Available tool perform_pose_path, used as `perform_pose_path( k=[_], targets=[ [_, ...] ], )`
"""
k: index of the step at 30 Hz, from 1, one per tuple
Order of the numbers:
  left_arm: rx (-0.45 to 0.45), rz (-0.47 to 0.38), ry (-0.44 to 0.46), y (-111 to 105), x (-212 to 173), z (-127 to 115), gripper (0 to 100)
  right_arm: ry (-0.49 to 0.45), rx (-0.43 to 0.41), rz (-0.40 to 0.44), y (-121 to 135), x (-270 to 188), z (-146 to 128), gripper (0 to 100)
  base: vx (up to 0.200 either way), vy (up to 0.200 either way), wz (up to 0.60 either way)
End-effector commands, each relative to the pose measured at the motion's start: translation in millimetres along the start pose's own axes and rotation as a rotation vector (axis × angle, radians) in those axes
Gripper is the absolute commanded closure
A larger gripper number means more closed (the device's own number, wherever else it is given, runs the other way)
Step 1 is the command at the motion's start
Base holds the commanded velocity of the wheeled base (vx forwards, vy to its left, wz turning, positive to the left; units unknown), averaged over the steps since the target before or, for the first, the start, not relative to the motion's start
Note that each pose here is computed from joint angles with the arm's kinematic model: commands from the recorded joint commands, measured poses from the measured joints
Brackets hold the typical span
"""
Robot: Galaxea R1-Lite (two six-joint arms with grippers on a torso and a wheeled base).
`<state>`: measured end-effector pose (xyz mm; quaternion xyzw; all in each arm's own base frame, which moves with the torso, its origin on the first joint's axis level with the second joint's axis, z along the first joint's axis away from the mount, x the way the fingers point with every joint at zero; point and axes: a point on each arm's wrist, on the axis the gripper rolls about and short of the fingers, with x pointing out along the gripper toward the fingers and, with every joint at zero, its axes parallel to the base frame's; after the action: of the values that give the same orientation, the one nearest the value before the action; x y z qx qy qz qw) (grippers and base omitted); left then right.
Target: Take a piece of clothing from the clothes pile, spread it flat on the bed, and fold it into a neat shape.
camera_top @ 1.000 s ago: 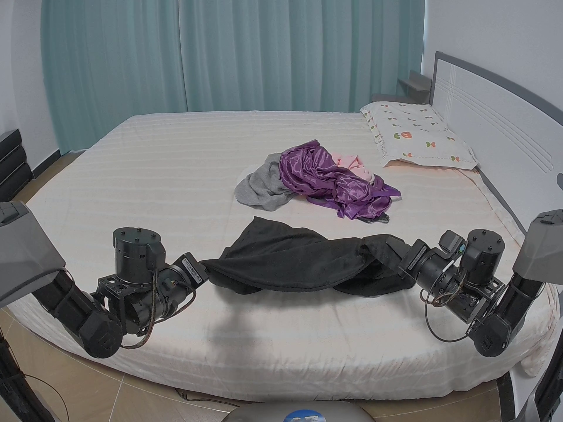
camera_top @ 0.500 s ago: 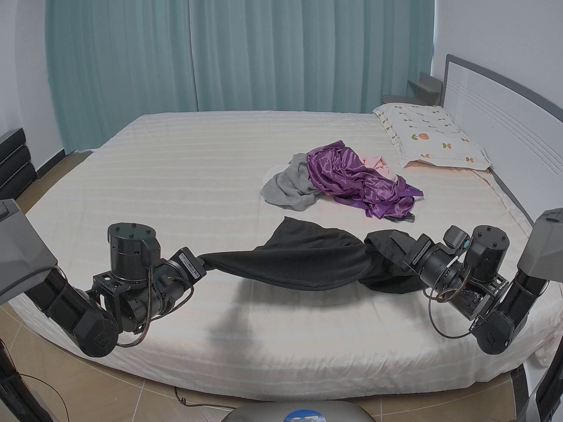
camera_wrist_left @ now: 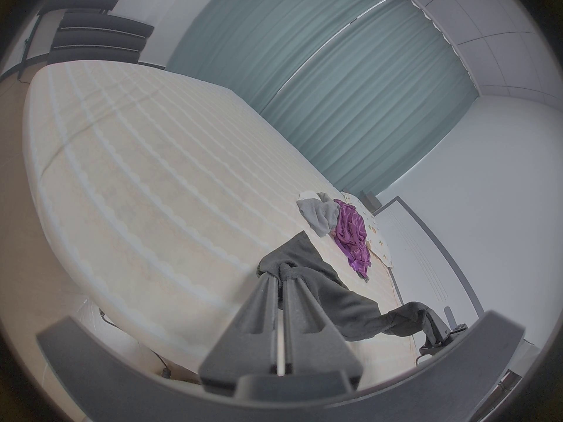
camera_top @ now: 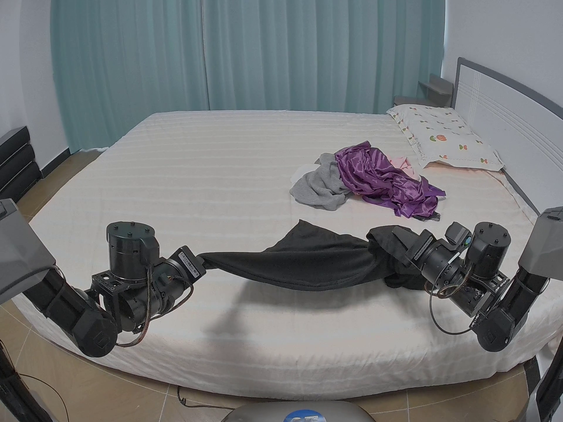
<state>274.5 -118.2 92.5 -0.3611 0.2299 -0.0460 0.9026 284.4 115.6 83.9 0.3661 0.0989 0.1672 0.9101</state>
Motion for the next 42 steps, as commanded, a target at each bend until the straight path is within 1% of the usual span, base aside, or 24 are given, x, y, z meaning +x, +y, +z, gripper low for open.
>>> perform_pose_path(
  k=[1,42],
  targets=[
    [-0.001,0.0,-0.002,0.1,-0.2,0.3,100,-0.012,0.0,0.013,1.7,0.3,1.6,100,0.0,0.2,0.0],
    [0.001,0.014,0.006,3.5,-1.9,-1.6,100,-0.001,-0.002,0.007,1.8,-3.4,-1.0,100,0.0,0.2,0.0]
  ],
)
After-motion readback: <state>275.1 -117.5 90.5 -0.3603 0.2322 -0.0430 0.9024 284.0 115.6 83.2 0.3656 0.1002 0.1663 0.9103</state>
